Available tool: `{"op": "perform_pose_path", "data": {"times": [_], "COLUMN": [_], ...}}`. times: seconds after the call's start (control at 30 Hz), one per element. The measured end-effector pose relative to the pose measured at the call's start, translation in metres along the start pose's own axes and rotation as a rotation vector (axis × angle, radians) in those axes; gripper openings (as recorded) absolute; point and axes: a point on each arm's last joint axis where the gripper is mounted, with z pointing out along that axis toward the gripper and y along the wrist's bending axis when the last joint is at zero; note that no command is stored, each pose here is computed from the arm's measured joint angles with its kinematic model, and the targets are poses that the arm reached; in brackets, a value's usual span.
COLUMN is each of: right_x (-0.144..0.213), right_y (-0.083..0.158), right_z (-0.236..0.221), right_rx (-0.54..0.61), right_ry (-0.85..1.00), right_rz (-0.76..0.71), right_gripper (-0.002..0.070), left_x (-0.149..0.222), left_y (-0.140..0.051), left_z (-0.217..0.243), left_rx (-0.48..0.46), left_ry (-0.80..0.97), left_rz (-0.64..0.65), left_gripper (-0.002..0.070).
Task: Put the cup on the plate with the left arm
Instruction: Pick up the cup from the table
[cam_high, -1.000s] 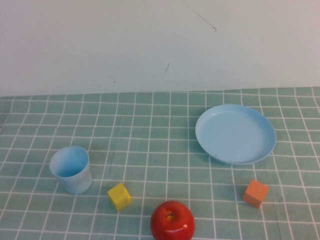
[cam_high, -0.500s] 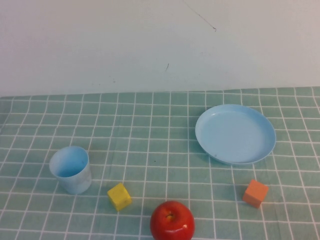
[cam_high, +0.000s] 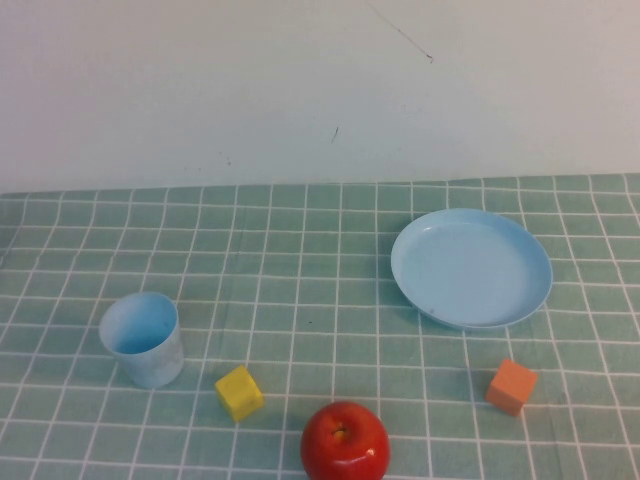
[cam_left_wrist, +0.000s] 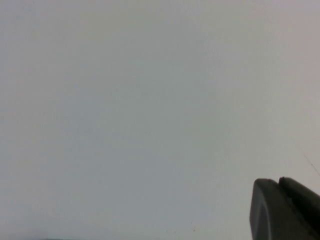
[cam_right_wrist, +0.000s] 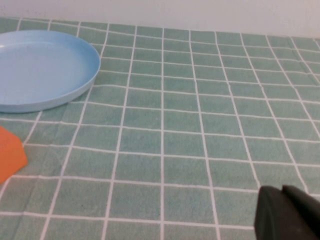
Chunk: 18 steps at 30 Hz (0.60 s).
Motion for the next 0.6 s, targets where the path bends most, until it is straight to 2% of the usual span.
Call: {"op": "perform_pose_path", "data": {"times": [0.1,0.23,0.37,0.47,0.6], "right_x": [0.0,0.0,0.0,0.0,0.0], "right_y": [0.0,0.0,0.0,0.0,0.0], "right_z": [0.0,0.0,0.0,0.0,0.0], "right_rx": [0.0,0.0,0.0,0.0,0.0], "right_ry": [0.0,0.0,0.0,0.0,0.0], "right_rz": [0.0,0.0,0.0,0.0,0.0], "right_gripper": [-0.0002,-0.0002,-0.0002,-0.0002,-0.0002], "left_x": [-0.013,-0.003,0.024,0.046,0.064], "left_y": [-0.002,0.001,0.002,0.001,0.0], "left_z": [0.03,0.083,0.131,0.16,0.188], "left_rx": [-0.001,-0.015,-0.031,-0.004,0.032], "left_ry": [0.008,0.109,0.401,0.618,0.799], "left_rz": [-0.013,-0.06,-0.124,-0.124,-0.101], "left_gripper": [-0.0003,-0.0003,-0.0003,-0.0003,-0.0003]}}
